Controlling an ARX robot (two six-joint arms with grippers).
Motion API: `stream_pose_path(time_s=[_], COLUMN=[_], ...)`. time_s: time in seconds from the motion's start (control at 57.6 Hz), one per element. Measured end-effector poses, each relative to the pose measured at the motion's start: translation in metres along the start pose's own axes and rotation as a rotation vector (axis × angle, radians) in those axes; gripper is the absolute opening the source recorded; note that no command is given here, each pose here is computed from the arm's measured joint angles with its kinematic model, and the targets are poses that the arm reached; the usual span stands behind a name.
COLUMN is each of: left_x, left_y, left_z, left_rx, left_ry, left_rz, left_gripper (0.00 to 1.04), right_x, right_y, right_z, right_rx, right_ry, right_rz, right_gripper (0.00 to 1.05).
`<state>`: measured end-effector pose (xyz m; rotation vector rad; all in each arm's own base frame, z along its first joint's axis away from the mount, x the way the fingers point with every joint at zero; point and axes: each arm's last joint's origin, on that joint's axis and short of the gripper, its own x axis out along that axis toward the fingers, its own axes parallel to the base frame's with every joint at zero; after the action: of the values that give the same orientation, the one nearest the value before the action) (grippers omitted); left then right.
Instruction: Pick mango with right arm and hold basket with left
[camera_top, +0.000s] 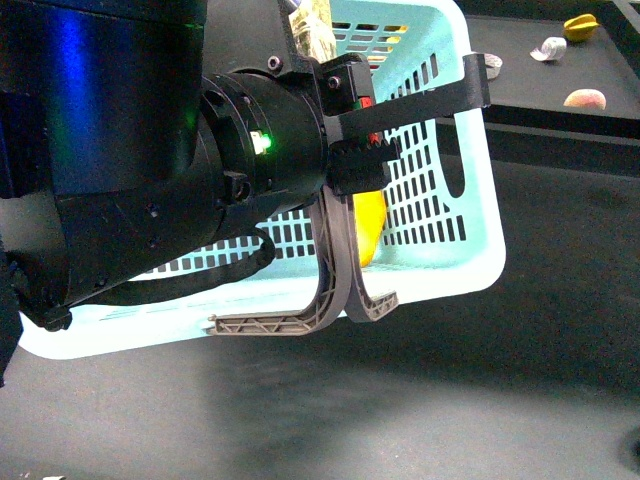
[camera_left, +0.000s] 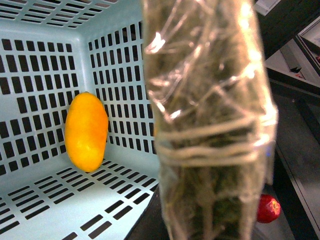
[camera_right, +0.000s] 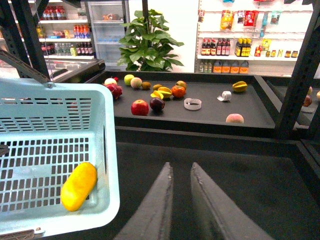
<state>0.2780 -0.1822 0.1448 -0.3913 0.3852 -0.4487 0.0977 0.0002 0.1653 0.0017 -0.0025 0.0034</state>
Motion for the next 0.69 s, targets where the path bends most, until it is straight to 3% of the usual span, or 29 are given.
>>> stream_pose_path(time_s=[0.208, 0.364, 0.416, 0.468, 0.555, 0.694], left_x=[0.0, 0.0, 0.002, 0.01, 0.023, 0.05], left_y=[0.0, 0.0, -0.003, -0.006, -0.008, 0.001], left_z=[0.0, 0.0, -0.002, -0.003, 0.0, 0.013], left_rx=[0.0, 0.001, 0.006, -0.008, -0.02, -0.128], left_ry=[0.0, -0.004, -0.055, -0.138, -0.192, -0.239], left_rz=[0.0, 0.006, 0.082, 0.238, 0.369, 0.466], left_gripper=[0.05, 0.05, 0.05, 0.05, 0.05, 0.05], right_x=[0.0, 0.0, 0.0, 0.0, 0.0, 0.0], right_y=[0.0, 0.0, 0.0, 0.0, 0.0, 0.0], right_z=[0.0, 0.0, 0.0, 0.0, 0.0, 0.0], right_rx=[0.0, 0.0, 0.0, 0.0, 0.0, -0.001], right_ry=[0.0, 0.0, 0.0, 0.0, 0.0, 0.0], right_rz=[0.0, 0.0, 0.0, 0.001, 0.0, 0.0], right_gripper=[0.48, 0.79, 0.86, 0.96, 0.96, 0.96])
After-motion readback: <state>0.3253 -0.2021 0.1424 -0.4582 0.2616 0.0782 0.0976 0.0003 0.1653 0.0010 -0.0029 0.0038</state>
